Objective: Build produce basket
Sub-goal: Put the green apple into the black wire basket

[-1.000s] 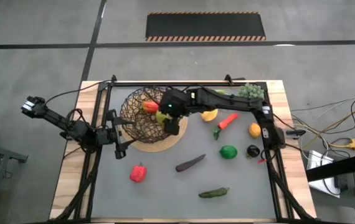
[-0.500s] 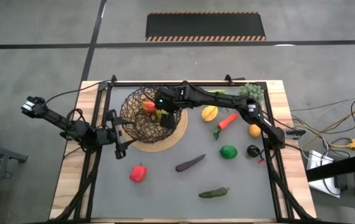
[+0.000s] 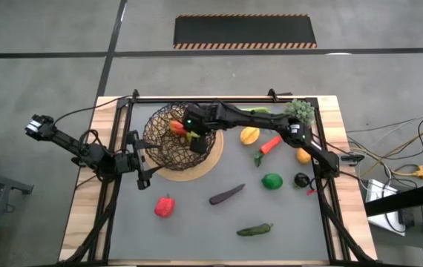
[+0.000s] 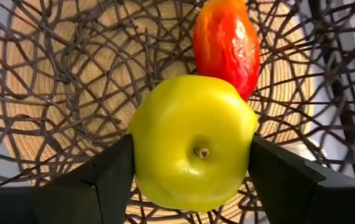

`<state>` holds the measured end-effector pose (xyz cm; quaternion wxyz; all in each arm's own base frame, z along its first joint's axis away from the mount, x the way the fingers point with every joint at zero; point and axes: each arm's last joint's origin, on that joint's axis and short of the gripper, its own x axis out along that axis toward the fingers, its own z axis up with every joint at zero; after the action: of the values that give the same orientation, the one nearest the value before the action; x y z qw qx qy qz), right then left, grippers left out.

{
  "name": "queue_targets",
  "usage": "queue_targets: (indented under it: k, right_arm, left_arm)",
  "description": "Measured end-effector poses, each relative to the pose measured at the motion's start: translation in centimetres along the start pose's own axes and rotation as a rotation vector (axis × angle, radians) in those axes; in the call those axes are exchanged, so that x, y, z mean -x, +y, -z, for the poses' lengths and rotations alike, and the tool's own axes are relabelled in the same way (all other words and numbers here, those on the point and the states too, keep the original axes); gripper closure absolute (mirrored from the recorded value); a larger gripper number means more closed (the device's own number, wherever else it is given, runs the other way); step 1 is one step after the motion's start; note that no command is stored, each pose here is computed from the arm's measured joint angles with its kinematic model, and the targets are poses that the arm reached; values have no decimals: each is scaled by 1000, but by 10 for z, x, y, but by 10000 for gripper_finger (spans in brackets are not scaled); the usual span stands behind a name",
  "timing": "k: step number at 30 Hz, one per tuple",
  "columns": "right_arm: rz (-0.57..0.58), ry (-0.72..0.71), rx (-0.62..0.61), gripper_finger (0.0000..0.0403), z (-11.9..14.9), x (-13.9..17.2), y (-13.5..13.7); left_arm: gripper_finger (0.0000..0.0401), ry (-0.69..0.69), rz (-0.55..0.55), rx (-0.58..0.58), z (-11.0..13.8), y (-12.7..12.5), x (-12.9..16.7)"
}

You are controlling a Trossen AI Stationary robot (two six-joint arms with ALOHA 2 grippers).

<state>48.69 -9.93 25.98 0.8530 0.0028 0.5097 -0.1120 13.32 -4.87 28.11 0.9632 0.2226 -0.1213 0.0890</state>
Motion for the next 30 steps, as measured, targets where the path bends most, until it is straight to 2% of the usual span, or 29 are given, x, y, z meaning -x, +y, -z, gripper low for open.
queue_targets:
  k: [15, 23, 30]
  right_arm:
    - [4, 25, 5, 141, 3, -24, -4]
    - [6, 57, 15, 141, 8, -47, -6]
    - [6, 59, 35, 140, 8, -49, -7]
  left_arm:
    - [129, 0, 0, -3, 0, 0, 0]
    - [129, 0, 0, -3, 0, 0, 0]
    - [129, 0, 0, -4, 0, 0, 0]
